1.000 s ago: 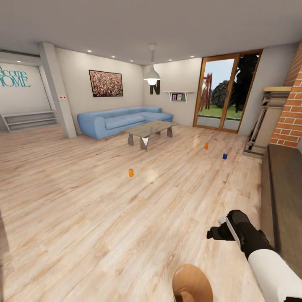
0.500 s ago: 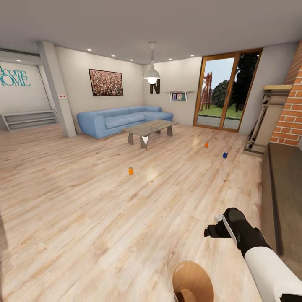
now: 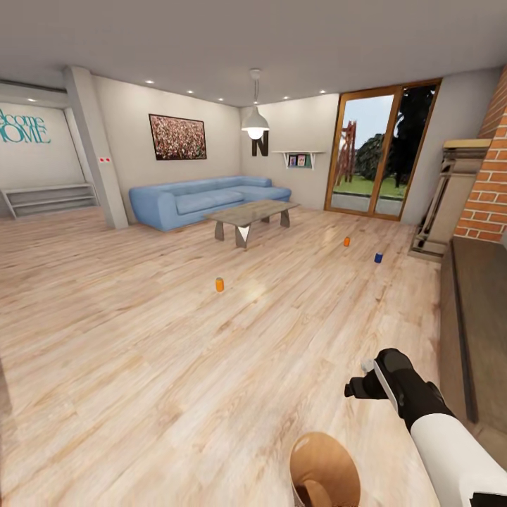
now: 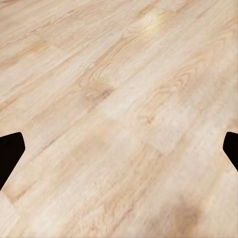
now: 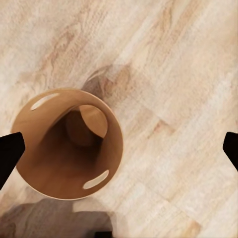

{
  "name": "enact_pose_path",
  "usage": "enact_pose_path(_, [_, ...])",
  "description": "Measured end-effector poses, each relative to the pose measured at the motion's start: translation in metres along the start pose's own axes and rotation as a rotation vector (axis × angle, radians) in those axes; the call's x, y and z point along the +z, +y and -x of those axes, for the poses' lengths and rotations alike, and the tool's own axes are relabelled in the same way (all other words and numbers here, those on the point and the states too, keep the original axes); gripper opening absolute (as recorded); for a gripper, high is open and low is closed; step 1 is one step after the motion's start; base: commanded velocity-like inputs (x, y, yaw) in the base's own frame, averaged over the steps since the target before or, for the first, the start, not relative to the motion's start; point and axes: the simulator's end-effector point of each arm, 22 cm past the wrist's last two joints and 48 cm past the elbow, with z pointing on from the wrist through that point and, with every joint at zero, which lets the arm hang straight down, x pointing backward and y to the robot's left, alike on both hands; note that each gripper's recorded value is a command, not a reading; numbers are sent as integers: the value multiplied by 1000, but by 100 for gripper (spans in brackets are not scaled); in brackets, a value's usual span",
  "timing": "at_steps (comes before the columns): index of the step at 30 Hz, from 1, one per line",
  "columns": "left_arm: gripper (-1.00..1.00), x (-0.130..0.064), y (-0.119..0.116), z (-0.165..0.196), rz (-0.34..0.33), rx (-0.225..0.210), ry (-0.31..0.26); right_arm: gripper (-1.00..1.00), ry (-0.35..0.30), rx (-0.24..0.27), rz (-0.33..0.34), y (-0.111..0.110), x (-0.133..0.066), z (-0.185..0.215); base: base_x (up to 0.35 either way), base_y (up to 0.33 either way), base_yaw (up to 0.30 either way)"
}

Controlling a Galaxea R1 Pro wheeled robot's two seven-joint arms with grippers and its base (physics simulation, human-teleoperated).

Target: Put the three can of soda from the living room inside the tash can in the kitchen.

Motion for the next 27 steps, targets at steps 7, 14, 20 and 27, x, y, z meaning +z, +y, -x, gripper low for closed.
enact_pose_path(7, [100, 5, -1, -14, 0, 0, 0, 100, 3, -2, -2, 1, 14, -8, 0, 0, 0])
enact_pose_path(14, [100, 9, -2, -28, -1, 0, -1, 100, 6, -3, -2, 1, 27, -17, 0, 0, 0])
enact_pose_path(20, [100, 13, -3, -41, -2, 1, 0, 100, 7, -3, -2, 2, 39, -24, 0, 0, 0])
enact_pose_path(27, [100, 18, -3, -55, -2, 1, 0, 100, 7, -2, -2, 2, 52, -31, 0, 0, 0])
